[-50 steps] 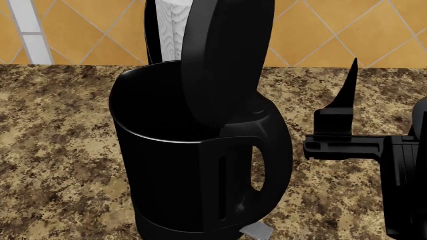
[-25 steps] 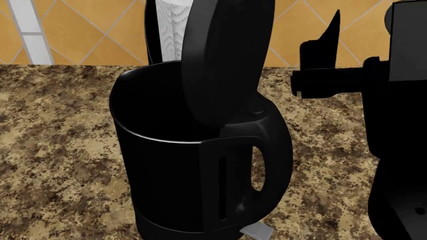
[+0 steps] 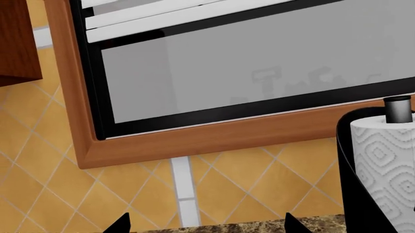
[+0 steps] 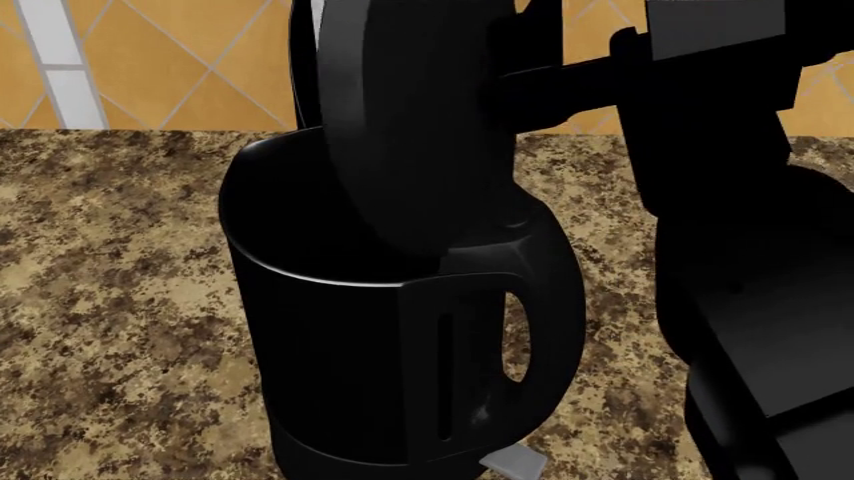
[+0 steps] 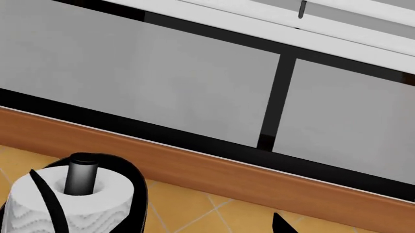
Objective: Close the lid of the electric kettle.
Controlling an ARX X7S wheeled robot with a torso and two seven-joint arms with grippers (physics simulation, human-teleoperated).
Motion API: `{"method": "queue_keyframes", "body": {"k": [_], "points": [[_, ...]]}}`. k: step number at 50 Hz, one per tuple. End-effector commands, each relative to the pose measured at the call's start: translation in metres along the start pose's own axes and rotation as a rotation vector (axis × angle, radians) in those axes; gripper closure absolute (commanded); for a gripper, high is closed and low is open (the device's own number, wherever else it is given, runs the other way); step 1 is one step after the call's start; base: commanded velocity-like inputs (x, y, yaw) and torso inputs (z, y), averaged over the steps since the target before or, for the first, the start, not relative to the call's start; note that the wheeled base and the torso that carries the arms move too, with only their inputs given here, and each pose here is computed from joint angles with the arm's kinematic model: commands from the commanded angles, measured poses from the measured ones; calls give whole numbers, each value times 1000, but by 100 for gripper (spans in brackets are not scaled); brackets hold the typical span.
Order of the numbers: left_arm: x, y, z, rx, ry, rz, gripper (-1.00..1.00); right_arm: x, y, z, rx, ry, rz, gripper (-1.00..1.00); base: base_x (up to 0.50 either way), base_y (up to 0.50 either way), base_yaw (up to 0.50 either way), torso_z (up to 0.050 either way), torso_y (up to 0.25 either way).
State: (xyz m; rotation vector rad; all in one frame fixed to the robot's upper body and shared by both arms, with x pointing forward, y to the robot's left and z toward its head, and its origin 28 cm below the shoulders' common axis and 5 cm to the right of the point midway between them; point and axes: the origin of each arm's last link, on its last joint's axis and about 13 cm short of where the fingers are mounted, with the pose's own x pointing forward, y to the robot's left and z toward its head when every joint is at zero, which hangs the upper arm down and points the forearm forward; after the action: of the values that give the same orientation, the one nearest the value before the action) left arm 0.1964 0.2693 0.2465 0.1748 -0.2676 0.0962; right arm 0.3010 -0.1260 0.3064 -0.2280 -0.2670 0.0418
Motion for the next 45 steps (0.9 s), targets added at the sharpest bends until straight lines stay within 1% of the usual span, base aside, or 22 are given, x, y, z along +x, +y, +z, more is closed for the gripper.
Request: {"method": "queue_keyframes", "body": {"k": [1, 22, 26, 32, 40, 45], "points": [[-3, -1, 0, -9, -4, 11, -100, 9, 13, 5, -6, -20, 86, -100, 0, 0, 0, 0, 0], [-10, -3, -4, -17, 8, 39, -100, 17, 24, 3, 9, -26, 157, -100, 0, 0, 0, 0, 0], [-12, -3, -5, -17, 11, 41, -100, 17, 22, 10, 19, -52, 153, -100, 0, 0, 0, 0, 0], [-13, -3, -4, -17, 12, 42, -100, 14, 13, 25, 31, -96, 125, -100, 0, 0, 0, 0, 0], [-12, -2, -3, -17, 11, 37, -100, 8, 2, 45, 26, -166, 81, -100, 0, 0, 0, 0, 0], [-11, -1, -4, -15, 10, 34, -100, 5, -2, 52, 28, -191, 64, -100, 0, 0, 0, 0, 0]]}}
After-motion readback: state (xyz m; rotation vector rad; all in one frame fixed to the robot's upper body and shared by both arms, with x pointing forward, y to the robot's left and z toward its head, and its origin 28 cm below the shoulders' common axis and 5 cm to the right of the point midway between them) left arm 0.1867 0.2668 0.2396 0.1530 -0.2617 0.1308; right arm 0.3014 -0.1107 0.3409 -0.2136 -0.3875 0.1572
